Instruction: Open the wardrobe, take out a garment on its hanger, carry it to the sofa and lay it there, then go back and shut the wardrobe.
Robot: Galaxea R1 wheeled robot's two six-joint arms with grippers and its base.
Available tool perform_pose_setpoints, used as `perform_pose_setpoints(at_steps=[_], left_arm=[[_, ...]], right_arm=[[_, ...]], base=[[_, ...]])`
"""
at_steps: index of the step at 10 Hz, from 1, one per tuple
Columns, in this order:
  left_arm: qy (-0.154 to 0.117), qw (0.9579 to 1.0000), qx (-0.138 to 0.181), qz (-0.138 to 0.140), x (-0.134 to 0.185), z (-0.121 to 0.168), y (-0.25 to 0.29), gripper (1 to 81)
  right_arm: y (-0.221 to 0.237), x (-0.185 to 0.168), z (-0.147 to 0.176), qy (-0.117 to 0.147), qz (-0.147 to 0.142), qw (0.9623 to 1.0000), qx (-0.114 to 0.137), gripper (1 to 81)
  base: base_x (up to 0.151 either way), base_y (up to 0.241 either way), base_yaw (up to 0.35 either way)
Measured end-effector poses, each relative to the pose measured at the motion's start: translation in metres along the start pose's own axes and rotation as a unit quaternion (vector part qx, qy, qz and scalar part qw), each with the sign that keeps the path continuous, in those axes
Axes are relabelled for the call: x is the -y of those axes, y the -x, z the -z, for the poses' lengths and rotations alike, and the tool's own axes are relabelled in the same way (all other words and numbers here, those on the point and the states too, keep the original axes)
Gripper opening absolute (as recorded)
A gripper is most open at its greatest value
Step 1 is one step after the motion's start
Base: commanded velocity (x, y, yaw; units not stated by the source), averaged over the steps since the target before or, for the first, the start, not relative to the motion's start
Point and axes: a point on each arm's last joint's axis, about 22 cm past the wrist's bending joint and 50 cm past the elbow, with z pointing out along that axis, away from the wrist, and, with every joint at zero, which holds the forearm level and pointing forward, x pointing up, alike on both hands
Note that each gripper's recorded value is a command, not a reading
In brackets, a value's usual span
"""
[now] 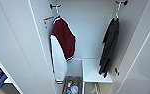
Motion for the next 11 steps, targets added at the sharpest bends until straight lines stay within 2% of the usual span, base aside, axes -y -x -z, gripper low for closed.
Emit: perform_pose_setpoints(at_steps=[1, 2, 3, 4, 5, 6, 7, 8, 9, 11], left_arm=[[-0.006, 0.9996, 0.013, 0.024, -0.005, -0.003, 0.005, 81.1], [-0.01, 0.9992, 0.019, 0.033, -0.009, -0.005, 0.009, 81.1], [-0.021, 0.9987, 0.024, 0.039, -0.005, -0.006, 0.013, 81.1], [-0.039, 0.9982, 0.029, 0.035, 0.01, -0.004, 0.016, 81.1], [-0.053, 0.9977, 0.037, 0.022, 0.023, -0.002, 0.018, 81.1], [-0.056, 0.9976, 0.042, -0.002, 0.028, -0.001, 0.016, 81.1], [-0.047, 0.9974, 0.047, -0.03, 0.023, -0.001, 0.015, 81.1], [-0.032, 0.9977, 0.047, -0.038, 0.012, -0.003, 0.013, 81.1], [-0.018, 0.9988, 0.032, -0.032, 0.002, -0.005, 0.006, 81.1], [-0.014, 0.9997, 0.006, -0.021, 0.002, -0.004, -0.017, 81.1]], right_arm=[[0.017, 0.012, -0.005, 0.003, -0.001, 0.9996, 0.028, 81.1], [0.035, 0.022, -0.007, -0.001, 0.001, 0.999, 0.044, 81.1], [0.043, 0.02, -0.006, 0.001, 0.005, 0.9986, 0.052, 81.1], [0.039, 0.008, -0.004, 0.008, 0.029, 0.9982, 0.052, 81.1], [0.034, -0.003, -0.001, 0.015, 0.045, 0.9975, 0.052, 81.1], [0.035, 0.0, -0.001, 0.011, 0.051, 0.9969, 0.06, 81.1], [0.039, 0.006, -0.002, 0.002, 0.046, 0.9967, 0.067, 81.1], [0.036, 0.015, -0.003, -0.01, 0.038, 0.9975, 0.059, 81.1], [0.026, 0.017, -0.004, -0.013, 0.028, 0.9988, 0.04, 81.1], [-0.001, 0.019, -0.004, -0.013, 0.019, 0.9996, 0.012, 81.1]], base=[[0.0, 0.0, 0.0], [0.0, 0.0, 0.0], [0.0, 0.0, 0.0], [0.0, 0.0, 0.0], [0.0, 0.0, 0.0], [0.0, 0.0, 0.0], [0.0, 0.0, 0.0], [0.0, 0.0, 0.0], [0.0, 0.0, 0.0], [0.0, 0.0, 0.0]])
